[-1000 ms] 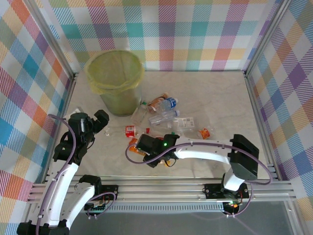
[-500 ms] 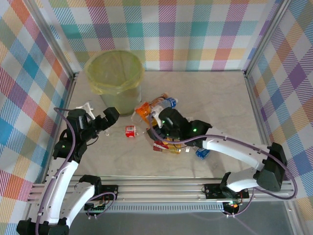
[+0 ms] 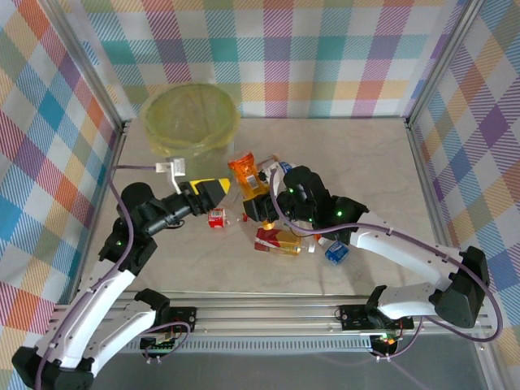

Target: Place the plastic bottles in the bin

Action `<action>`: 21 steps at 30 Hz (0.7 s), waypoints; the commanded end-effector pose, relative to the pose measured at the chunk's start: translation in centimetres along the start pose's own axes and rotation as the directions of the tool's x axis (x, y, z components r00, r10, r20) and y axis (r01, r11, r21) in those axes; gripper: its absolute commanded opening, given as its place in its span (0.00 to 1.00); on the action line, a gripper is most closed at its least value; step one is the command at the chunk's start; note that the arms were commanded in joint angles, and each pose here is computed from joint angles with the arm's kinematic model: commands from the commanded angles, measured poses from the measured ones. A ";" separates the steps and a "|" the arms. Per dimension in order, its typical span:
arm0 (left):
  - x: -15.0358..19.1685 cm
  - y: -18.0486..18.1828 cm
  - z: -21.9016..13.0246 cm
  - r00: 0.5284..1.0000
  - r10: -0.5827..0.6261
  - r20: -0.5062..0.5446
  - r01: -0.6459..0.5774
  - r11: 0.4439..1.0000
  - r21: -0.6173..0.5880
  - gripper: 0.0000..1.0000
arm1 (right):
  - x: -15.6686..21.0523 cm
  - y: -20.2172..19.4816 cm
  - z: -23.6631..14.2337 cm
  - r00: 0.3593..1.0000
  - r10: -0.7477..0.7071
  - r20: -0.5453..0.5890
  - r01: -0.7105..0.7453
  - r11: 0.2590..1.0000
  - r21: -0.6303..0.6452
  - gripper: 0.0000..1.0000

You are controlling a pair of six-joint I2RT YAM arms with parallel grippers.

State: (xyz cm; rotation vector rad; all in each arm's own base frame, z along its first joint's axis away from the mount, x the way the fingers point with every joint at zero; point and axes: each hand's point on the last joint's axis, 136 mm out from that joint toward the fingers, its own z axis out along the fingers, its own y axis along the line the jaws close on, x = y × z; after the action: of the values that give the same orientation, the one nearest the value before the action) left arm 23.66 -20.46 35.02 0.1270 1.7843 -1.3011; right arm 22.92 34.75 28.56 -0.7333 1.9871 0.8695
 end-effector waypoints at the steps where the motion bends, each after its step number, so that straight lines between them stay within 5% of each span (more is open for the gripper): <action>1: -0.9 -2.7 1.3 0.996 0.087 0.023 -0.089 0.993 0.080 1.00 | -1.6 1.5 -0.4 0.998 0.025 0.063 -0.019 0.996 -0.082 0.40; 12: -1.3 -2.8 3.7 0.989 0.147 0.019 -0.148 0.988 0.051 1.00 | -2.0 2.6 0.2 0.997 0.055 0.058 -0.046 0.988 -0.149 0.41; 21: -1.8 -2.4 4.7 0.991 0.128 0.025 -0.129 0.991 0.038 0.81 | -2.0 3.1 0.6 0.996 0.069 0.049 -0.059 0.983 -0.173 0.43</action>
State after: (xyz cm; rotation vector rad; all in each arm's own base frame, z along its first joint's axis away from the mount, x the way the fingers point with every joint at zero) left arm 26.25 -24.37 35.39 0.2184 1.7858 -1.2365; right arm 21.91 36.88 29.28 -0.7471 1.9646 1.0452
